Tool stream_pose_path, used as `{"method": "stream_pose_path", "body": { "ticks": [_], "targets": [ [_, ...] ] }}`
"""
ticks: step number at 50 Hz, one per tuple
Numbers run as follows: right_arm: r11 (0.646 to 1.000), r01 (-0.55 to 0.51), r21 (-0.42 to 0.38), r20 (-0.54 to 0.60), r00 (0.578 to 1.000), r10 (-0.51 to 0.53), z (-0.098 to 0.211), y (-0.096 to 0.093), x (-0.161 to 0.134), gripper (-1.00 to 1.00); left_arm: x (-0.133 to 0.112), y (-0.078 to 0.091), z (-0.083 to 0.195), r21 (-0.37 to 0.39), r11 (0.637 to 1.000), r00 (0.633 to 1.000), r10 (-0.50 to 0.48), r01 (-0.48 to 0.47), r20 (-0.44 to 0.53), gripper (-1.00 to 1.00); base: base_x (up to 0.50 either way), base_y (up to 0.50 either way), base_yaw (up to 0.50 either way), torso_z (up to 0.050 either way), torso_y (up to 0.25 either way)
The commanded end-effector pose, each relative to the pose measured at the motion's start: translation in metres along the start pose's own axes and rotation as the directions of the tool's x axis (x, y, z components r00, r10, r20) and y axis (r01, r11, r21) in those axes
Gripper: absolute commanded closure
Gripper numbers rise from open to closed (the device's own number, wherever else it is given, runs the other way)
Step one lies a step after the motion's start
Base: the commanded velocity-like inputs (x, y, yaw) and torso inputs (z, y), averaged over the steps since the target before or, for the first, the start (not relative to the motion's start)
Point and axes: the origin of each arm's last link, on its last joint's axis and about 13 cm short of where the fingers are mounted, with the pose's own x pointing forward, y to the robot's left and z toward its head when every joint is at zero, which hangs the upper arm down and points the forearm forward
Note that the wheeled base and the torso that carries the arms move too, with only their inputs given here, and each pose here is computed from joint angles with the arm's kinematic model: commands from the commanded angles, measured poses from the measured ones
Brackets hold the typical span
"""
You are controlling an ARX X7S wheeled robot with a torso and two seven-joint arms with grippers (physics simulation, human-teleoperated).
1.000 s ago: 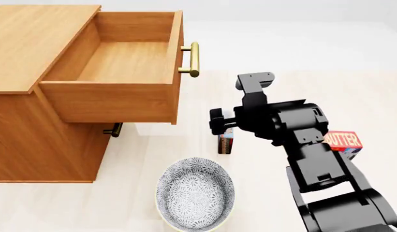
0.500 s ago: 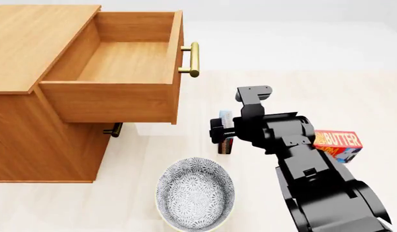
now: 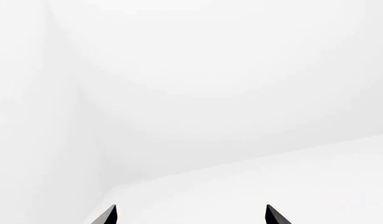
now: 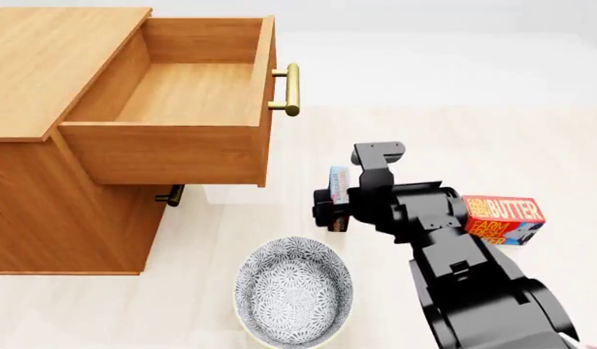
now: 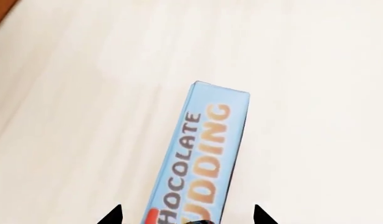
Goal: Put the chocolate pudding in the top drawer of the cabinet and close it.
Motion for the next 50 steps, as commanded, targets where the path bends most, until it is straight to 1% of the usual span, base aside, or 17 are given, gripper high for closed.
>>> {"method": "stream_pose_path", "body": {
  "ticks": [1, 16, 27, 28, 50],
  "targets": [
    [1.0, -0.009, 0.007, -0.012, 1.0, 0.01, -0.0066, 0.0025, 0.0033, -1.0, -0.0001, 0.0, 0.0, 0.0, 1.0, 1.0, 0.002, -0.002, -0.003, -1.0, 0.0, 0.0, 0.0, 0.0, 0.0],
    [1.0, -0.009, 0.011, -0.015, 1.0, 0.009, -0.0087, 0.0026, 0.0041, -1.0, 0.0003, -0.0003, -0.0004, -0.026, 1.0, 1.0, 0.006, -0.005, 0.021, -1.0, 0.0, 0.0, 0.0, 0.0, 0.0],
    [1.0, -0.012, 0.015, -0.018, 1.0, 0.012, -0.0116, 0.003, 0.0054, -1.0, 0.0001, -0.0004, -0.0004, -0.03, 1.0, 1.0, 0.01, -0.01, 0.013, -1.0, 0.0, 0.0, 0.0, 0.0, 0.0],
    [1.0, -0.013, 0.016, -0.018, 1.0, 0.013, -0.0119, 0.0029, 0.0056, 1.0, 0.0001, -0.0004, -0.0004, -0.028, 1.0, 1.0, 0.01, -0.01, 0.011, -1.0, 0.0, 0.0, 0.0, 0.0, 0.0],
    [1.0, -0.006, 0.022, -0.019, 1.0, 0.007, -0.0118, 0.0027, 0.0053, 1.0, 0.0001, -0.0003, -0.0003, -0.027, 1.0, 1.0, 0.009, -0.009, 0.008, -1.0, 0.0, 0.0, 0.0, 0.0, 0.0]
  ]
}}
